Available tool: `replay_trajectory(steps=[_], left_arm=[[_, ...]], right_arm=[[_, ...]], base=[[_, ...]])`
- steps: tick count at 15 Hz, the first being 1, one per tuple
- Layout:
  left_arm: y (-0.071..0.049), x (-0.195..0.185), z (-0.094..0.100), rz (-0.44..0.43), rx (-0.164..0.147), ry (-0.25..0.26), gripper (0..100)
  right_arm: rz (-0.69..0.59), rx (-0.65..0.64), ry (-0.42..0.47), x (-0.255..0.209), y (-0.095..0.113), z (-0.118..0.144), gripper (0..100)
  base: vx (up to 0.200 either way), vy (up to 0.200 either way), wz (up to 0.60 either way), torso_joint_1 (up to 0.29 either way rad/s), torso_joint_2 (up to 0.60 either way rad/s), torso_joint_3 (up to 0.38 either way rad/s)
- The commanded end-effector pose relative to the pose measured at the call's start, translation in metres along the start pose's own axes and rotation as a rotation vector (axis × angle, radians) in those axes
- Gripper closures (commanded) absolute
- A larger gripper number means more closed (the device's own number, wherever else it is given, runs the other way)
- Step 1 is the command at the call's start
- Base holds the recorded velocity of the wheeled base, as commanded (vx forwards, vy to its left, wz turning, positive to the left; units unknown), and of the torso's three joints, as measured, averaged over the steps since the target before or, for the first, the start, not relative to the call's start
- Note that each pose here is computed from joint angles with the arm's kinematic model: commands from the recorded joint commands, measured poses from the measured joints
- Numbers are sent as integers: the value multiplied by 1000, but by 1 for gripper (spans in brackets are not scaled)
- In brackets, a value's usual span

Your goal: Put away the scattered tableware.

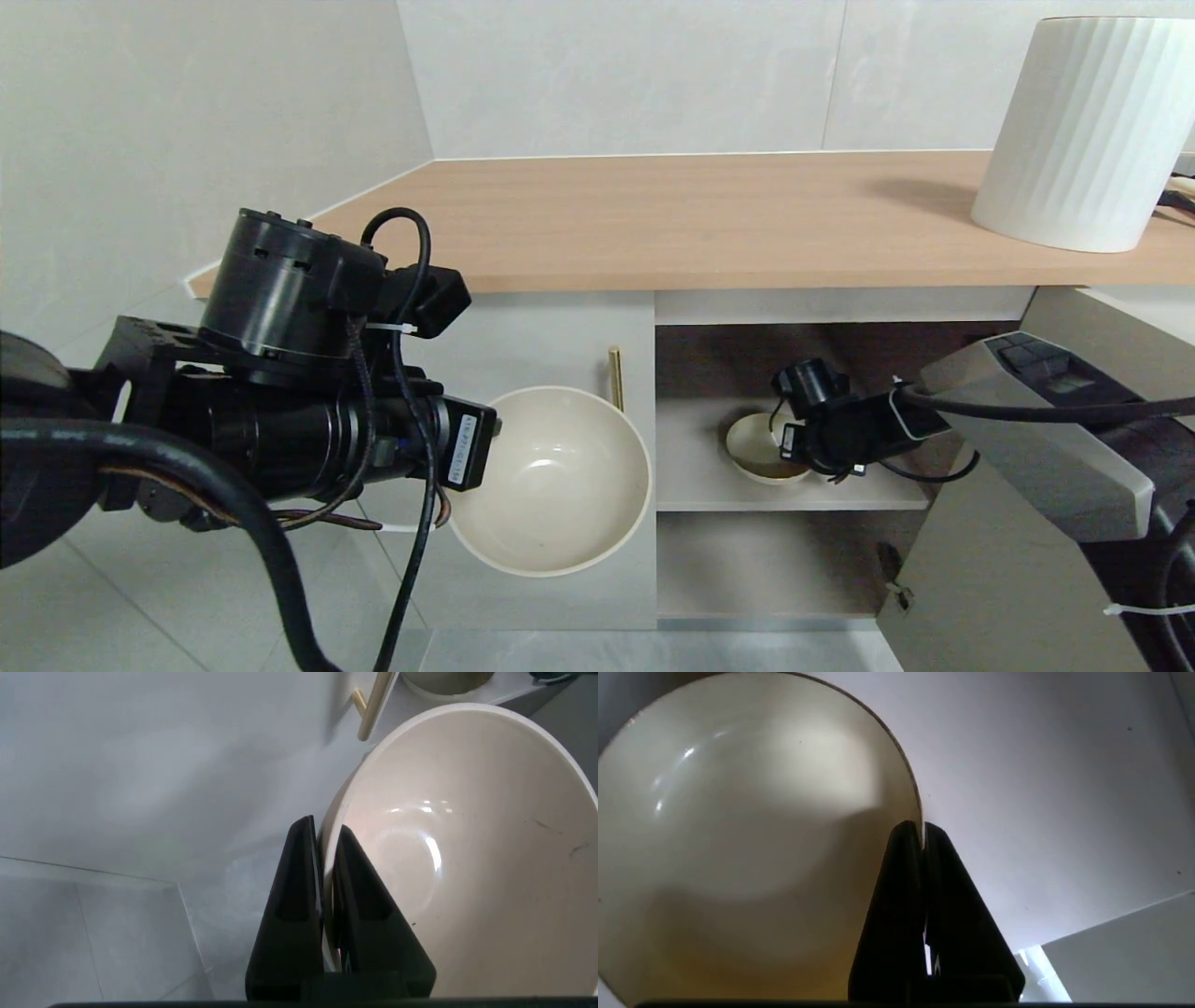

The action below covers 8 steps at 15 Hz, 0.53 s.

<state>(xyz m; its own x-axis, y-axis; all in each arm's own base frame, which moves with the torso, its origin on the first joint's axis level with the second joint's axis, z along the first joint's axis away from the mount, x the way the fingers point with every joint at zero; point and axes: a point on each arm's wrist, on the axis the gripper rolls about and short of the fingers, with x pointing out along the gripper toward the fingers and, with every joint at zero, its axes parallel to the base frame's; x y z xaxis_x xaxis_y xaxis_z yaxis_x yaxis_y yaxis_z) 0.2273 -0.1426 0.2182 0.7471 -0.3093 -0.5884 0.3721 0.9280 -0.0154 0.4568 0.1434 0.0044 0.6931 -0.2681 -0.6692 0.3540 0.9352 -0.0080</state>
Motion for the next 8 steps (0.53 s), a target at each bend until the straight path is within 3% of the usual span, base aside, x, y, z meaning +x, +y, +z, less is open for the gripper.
replay_trajectory(steps=[1,3,4,8], left_arm=[[0,0,0,1,-1,-2,100],[0,0,0,1,0,1,100],[0,0,0,1,0,1,100],[0,4,0,3,1,7,100]], right_arm=[[-3,-3,5,3,0,-2,100],[-4,-3,4,2,0,-2,100],[-5,-1,2,1,0,-1,0],[15,31,-14,-23,-5,11,0]], base=[[0,0,0,0,0,0],[0,0,0,0,0,0],[0,0,0,0,0,0],[0,0,0,0,0,0]])
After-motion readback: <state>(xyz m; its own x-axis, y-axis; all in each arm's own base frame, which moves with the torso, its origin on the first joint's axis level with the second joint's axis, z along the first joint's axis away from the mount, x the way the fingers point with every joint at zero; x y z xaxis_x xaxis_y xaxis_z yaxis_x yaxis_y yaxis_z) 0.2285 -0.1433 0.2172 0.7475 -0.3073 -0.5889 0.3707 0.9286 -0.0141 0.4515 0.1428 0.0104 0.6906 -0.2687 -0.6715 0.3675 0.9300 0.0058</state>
